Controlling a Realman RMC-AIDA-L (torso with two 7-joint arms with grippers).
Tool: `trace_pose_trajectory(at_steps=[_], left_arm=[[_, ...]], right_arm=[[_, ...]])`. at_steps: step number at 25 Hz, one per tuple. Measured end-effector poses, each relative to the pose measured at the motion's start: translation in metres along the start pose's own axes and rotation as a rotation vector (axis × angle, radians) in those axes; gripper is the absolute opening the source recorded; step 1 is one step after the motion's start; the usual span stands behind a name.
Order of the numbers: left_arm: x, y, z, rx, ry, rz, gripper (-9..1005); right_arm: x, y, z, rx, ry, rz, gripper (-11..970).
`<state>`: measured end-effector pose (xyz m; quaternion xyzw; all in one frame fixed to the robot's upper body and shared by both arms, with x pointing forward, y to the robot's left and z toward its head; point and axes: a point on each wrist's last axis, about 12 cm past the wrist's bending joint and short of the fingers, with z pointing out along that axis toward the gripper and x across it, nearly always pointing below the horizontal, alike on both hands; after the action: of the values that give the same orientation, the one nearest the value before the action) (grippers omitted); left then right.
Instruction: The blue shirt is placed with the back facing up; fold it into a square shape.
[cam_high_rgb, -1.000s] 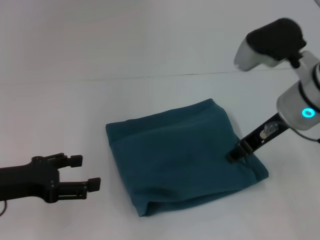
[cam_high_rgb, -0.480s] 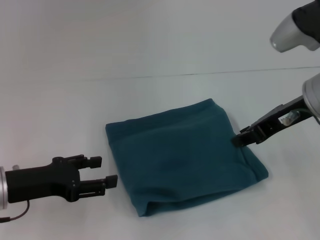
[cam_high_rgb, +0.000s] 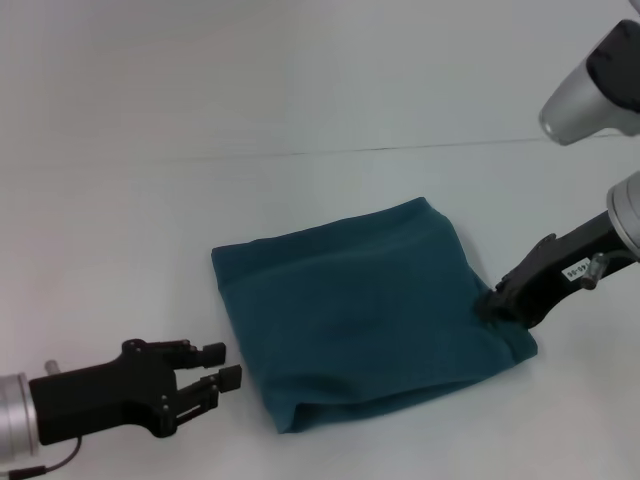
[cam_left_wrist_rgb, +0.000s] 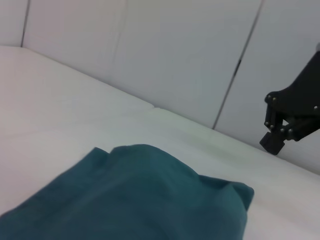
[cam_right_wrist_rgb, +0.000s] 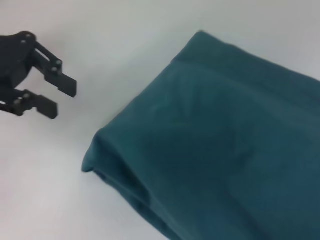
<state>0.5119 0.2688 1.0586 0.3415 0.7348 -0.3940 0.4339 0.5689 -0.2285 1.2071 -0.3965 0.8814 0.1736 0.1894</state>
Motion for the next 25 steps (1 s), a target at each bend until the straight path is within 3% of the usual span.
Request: trace_pose_trajectory(at_steps=[2, 5, 16, 25], left_arm=[[0.003, -0.001, 0.004, 0.002, -0.005, 0.005, 393], [0.006, -0.001, 0.012, 0.006, -0.010, 0.001, 247], [0.007, -0.007, 0.046, 0.038, -0.051, 0.030, 73], [0.017, -0.013, 0.064, 0.062, 0.034, 0.035, 86]], right_arm=[[-0.001, 0.002, 0.001, -0.005, 0.012, -0.006, 3], [-0.001, 0.004, 0.001, -0.016, 0.028, -0.007, 0], [0.000, 0.004, 0.001, -0.006, 0.058, 0.018, -1], [-0.001, 0.003, 0.001, -0.001, 0.054, 0.017, -1]])
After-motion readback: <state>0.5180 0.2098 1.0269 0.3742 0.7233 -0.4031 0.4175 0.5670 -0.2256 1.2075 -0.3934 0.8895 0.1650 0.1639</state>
